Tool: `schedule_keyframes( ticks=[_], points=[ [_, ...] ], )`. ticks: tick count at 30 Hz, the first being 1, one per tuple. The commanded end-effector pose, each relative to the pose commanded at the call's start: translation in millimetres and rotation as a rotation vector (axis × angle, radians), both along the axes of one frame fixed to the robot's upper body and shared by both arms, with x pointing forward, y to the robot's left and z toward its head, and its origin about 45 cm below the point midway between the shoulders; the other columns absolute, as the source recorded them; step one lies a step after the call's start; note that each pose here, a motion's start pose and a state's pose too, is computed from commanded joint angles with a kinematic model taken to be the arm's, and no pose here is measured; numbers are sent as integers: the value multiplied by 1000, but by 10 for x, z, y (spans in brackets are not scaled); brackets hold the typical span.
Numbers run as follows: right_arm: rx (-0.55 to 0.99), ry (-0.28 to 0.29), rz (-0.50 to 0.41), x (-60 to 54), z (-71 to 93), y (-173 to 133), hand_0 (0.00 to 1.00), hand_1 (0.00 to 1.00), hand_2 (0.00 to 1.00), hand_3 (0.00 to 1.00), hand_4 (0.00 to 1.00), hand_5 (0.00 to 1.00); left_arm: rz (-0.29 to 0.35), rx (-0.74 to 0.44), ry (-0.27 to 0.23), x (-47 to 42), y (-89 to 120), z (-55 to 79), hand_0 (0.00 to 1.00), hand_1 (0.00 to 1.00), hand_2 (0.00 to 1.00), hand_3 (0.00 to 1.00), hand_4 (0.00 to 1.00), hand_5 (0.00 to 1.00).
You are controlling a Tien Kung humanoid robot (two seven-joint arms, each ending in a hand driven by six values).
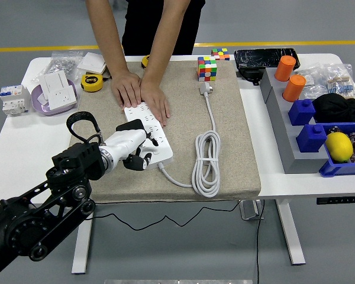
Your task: Pick up the plug,place it near the board,insert it into the board,press the button
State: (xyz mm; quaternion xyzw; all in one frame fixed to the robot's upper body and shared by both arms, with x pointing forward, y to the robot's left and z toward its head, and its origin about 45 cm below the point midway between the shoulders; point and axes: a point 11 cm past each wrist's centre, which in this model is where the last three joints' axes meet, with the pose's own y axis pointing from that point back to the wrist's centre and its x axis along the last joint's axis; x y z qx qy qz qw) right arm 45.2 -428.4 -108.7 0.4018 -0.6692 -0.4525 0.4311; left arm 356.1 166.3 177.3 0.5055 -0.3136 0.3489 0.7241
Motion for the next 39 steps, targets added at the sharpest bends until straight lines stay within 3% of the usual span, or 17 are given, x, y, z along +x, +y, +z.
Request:
schedule_keyframes(
  ticks=[23, 34, 39],
  points=[
    [-1, 2, 0, -9, 0, -3, 807, 725, 716, 690, 977, 688, 9, 43, 56, -2, 58, -179, 137, 50, 161, 781, 433, 5],
    [-1, 5, 1, -21, -2, -2, 807, 725, 715, 691, 976, 691, 4, 87, 124, -41, 103, -301, 138, 49, 160, 755, 424, 2],
    [-2, 7, 1, -28, -2, -5, 806, 725, 715, 691, 976, 692, 2, 62, 62, -8, 87, -203, 153, 52, 174, 736, 420, 2]
  ],
)
